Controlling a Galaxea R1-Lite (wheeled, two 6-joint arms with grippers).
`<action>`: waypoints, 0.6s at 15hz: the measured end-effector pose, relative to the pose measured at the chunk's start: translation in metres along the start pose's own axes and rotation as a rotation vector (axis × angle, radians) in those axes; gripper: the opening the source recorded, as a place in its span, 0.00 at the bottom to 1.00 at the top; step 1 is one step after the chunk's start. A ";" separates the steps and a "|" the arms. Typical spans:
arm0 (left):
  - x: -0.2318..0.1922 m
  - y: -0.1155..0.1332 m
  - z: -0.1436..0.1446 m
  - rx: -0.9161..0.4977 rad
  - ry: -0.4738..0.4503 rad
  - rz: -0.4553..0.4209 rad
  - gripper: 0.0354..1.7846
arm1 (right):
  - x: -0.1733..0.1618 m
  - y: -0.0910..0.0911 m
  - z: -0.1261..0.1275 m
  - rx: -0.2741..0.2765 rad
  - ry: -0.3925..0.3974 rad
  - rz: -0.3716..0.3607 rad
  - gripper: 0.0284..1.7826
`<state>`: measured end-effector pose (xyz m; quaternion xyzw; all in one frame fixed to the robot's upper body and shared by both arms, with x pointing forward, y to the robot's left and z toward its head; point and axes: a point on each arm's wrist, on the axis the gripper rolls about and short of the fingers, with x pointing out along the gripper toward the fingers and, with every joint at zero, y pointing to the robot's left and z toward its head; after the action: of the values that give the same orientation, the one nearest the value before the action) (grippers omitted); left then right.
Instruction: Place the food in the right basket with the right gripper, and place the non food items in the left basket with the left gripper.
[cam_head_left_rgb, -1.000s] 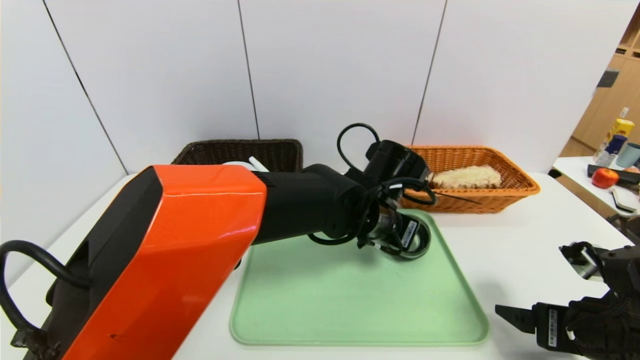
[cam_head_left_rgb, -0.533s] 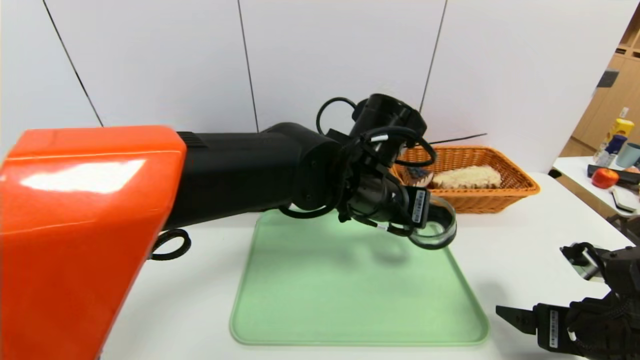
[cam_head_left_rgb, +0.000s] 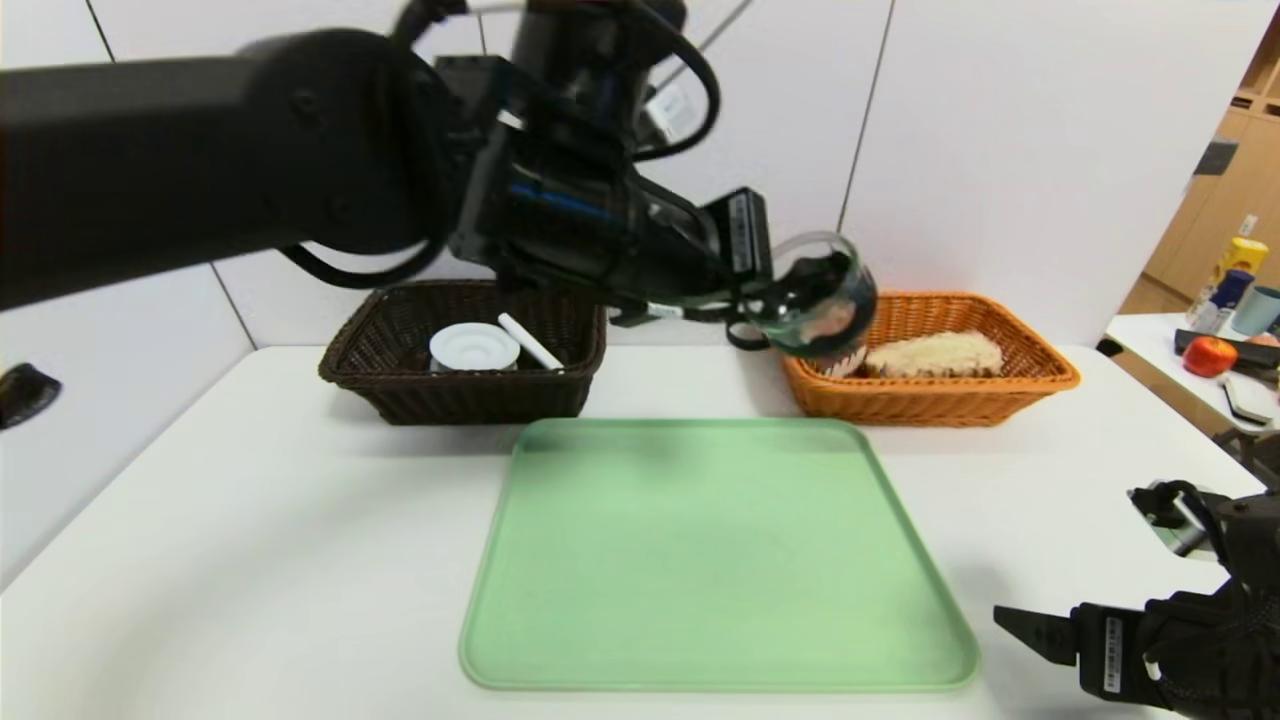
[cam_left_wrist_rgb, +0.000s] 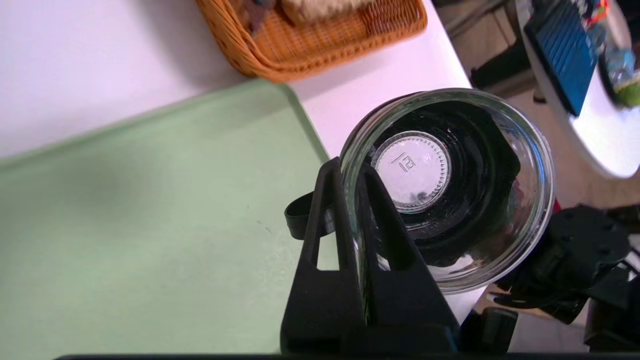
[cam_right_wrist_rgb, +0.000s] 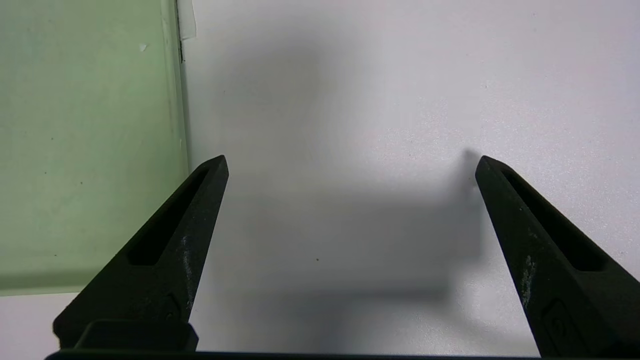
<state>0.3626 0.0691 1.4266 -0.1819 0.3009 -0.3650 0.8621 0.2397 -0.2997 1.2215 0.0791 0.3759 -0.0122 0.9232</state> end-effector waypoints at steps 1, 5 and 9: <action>-0.013 0.009 0.010 -0.016 -0.043 0.032 0.03 | 0.000 0.000 0.000 0.000 0.000 -0.001 0.96; -0.054 0.065 0.048 -0.083 -0.226 0.272 0.03 | 0.000 0.000 0.001 0.002 -0.002 0.000 0.96; -0.076 0.133 0.063 -0.176 -0.242 0.490 0.03 | 0.001 0.001 0.002 0.000 -0.001 0.000 0.96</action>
<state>0.4304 0.2197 1.4323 -0.2199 0.2614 -0.0941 0.9351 0.2415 -0.2993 1.2222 0.0790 0.3754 -0.0123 0.9234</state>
